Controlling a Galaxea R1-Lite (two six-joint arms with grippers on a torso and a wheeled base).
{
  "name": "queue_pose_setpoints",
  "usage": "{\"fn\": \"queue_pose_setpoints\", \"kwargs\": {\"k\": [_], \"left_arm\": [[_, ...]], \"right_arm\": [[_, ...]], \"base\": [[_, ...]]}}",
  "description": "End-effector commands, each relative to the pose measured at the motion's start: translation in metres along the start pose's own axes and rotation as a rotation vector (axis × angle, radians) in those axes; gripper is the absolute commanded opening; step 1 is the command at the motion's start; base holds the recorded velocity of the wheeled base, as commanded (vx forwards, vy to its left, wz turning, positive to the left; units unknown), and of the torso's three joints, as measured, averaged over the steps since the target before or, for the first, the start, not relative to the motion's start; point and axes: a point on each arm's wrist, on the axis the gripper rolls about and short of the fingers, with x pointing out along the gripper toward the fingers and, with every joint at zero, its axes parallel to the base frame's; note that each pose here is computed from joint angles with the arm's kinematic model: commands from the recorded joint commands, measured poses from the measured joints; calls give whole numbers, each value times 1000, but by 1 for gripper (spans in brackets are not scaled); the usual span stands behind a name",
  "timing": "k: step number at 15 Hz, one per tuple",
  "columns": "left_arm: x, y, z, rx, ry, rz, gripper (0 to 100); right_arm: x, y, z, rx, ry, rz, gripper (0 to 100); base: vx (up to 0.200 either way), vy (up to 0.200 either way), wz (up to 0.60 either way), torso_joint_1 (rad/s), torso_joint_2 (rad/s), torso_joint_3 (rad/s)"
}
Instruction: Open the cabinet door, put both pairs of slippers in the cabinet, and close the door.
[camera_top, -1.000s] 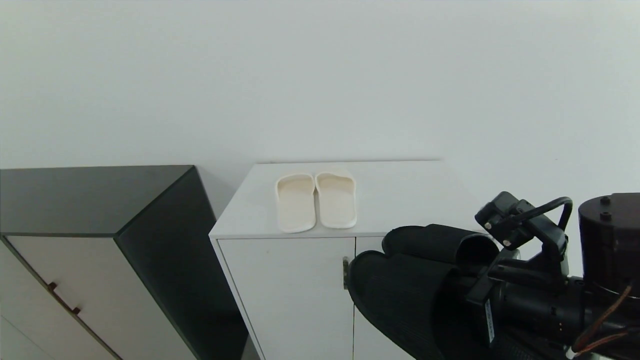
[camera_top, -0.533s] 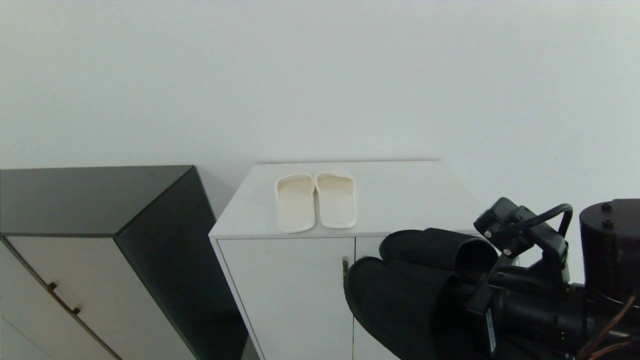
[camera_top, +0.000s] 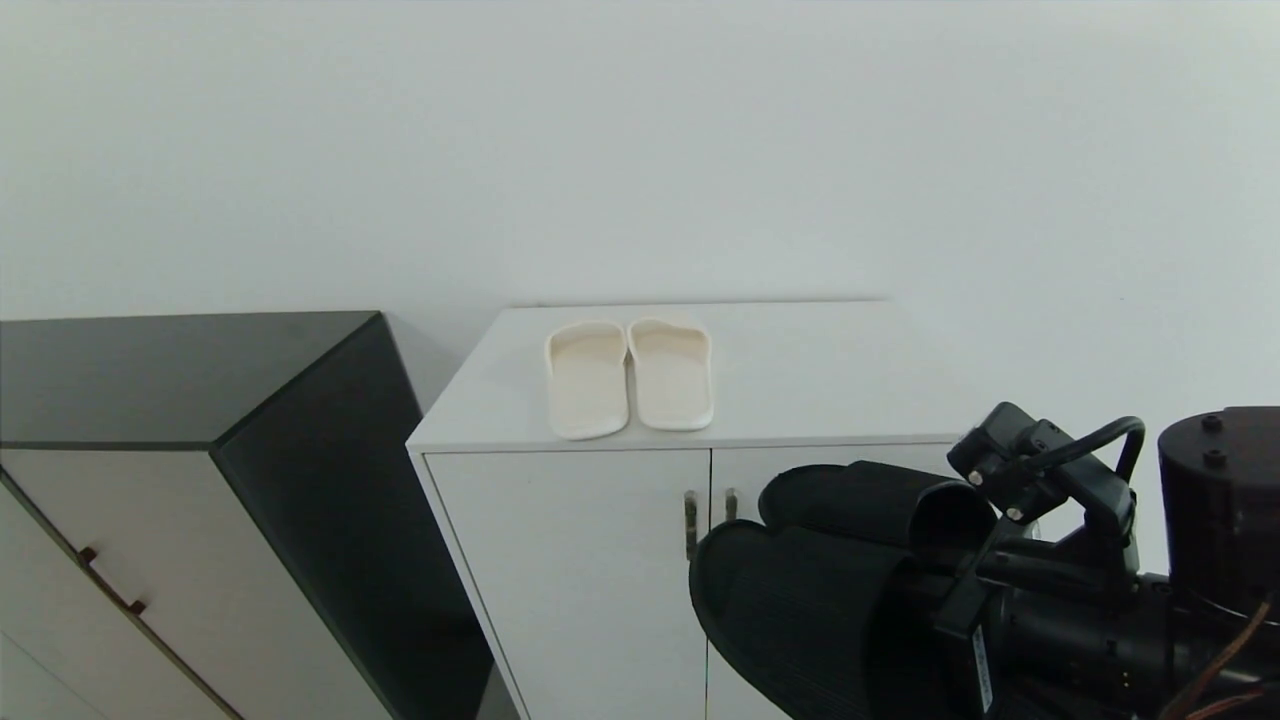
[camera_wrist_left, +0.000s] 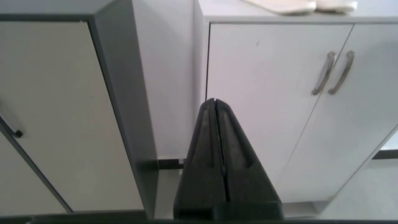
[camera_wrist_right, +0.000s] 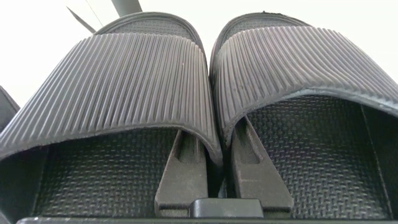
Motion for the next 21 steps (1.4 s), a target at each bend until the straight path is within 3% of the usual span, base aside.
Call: {"fn": "queue_pose_setpoints", "kwargs": {"k": [1, 7, 8, 18, 21], "left_arm": [[0, 0, 0, 3, 0, 1, 0], [0, 0, 0, 4, 0, 1, 0], [0, 0, 0, 4, 0, 1, 100], [0, 0, 0, 12, 6, -5, 100], [7, 0, 1, 11, 93, -10, 100]], "right_arm": [[0, 0, -2, -1, 4, -1, 0], [-1, 1, -2, -4, 5, 6, 0], [-1, 1, -2, -4, 3, 5, 0], [0, 1, -4, -6, 12, 3, 0], [-1, 1, -8, -34, 21, 4, 0]], "base": [[0, 0, 0, -203, 540, 305], [0, 0, 0, -205, 522, 317], [0, 0, 0, -183, 500, 300], [0, 0, 0, -143, 470, 330], [0, 0, 0, -71, 448, 372]]}}
